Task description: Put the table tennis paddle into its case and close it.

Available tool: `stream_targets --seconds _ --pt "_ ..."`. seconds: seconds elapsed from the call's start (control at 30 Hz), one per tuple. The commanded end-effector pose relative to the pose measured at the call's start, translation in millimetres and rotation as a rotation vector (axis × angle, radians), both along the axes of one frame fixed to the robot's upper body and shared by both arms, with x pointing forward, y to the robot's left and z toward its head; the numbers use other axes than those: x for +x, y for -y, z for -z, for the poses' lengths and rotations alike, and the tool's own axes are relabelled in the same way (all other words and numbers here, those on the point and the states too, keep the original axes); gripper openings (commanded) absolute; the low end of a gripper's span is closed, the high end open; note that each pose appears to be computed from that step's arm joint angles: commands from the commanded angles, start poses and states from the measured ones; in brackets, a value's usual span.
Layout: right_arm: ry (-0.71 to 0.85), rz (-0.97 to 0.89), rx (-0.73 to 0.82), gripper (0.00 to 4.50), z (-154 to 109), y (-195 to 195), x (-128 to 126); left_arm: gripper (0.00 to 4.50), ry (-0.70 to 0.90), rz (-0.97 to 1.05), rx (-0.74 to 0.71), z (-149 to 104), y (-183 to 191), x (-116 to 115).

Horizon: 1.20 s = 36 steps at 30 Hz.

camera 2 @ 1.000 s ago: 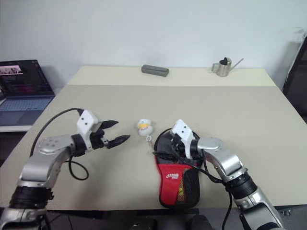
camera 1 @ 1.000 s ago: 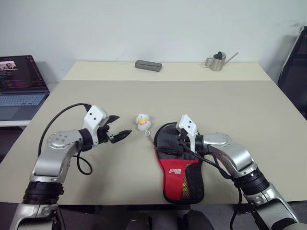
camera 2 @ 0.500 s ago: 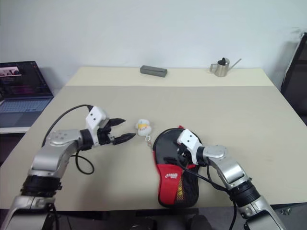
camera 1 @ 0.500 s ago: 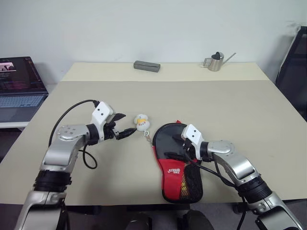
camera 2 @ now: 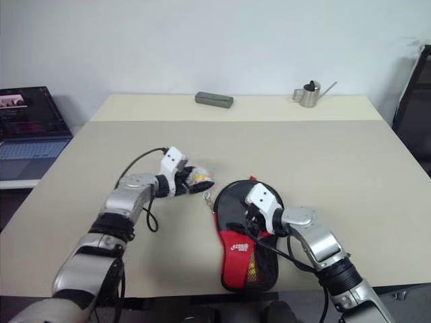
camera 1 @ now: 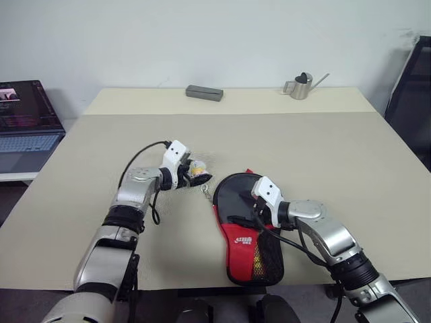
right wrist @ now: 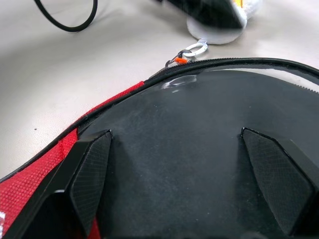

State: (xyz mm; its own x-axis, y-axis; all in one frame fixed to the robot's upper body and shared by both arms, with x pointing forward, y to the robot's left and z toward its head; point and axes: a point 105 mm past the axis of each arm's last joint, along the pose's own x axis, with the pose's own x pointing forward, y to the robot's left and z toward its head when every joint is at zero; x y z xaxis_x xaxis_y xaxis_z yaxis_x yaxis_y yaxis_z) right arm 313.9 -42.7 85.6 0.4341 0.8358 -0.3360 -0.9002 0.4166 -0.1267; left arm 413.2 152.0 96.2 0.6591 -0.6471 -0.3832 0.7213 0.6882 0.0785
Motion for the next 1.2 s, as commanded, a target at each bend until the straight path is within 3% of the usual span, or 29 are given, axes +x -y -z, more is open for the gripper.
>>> stream_targets --seconds 0.03,0.3,0.4,0.7,0.77,1.2 --pt "-0.048 0.007 -0.015 4.49 11 -1 -5 4.3 0.025 0.021 0.001 -8 2 4" --pt "-0.039 0.033 0.003 4.49 8 -2 -2 4.3 -0.02 0.063 -0.015 4 5 -4" --pt "-0.032 0.045 0.01 4.5 8 -3 -1 3.73 -0.031 0.074 -0.032 5 6 -8" --pt "-0.029 0.081 0.035 4.5 5 -5 2 0.72 -0.064 0.111 -0.065 7 3 -22" --pt "-0.038 0.092 0.039 4.5 5 -5 3 0.34 -0.064 0.111 -0.069 5 2 -24" --pt "-0.098 0.177 -0.057 4.5 28 9 4 0.24 -0.002 0.229 -0.176 -41 14 -58"
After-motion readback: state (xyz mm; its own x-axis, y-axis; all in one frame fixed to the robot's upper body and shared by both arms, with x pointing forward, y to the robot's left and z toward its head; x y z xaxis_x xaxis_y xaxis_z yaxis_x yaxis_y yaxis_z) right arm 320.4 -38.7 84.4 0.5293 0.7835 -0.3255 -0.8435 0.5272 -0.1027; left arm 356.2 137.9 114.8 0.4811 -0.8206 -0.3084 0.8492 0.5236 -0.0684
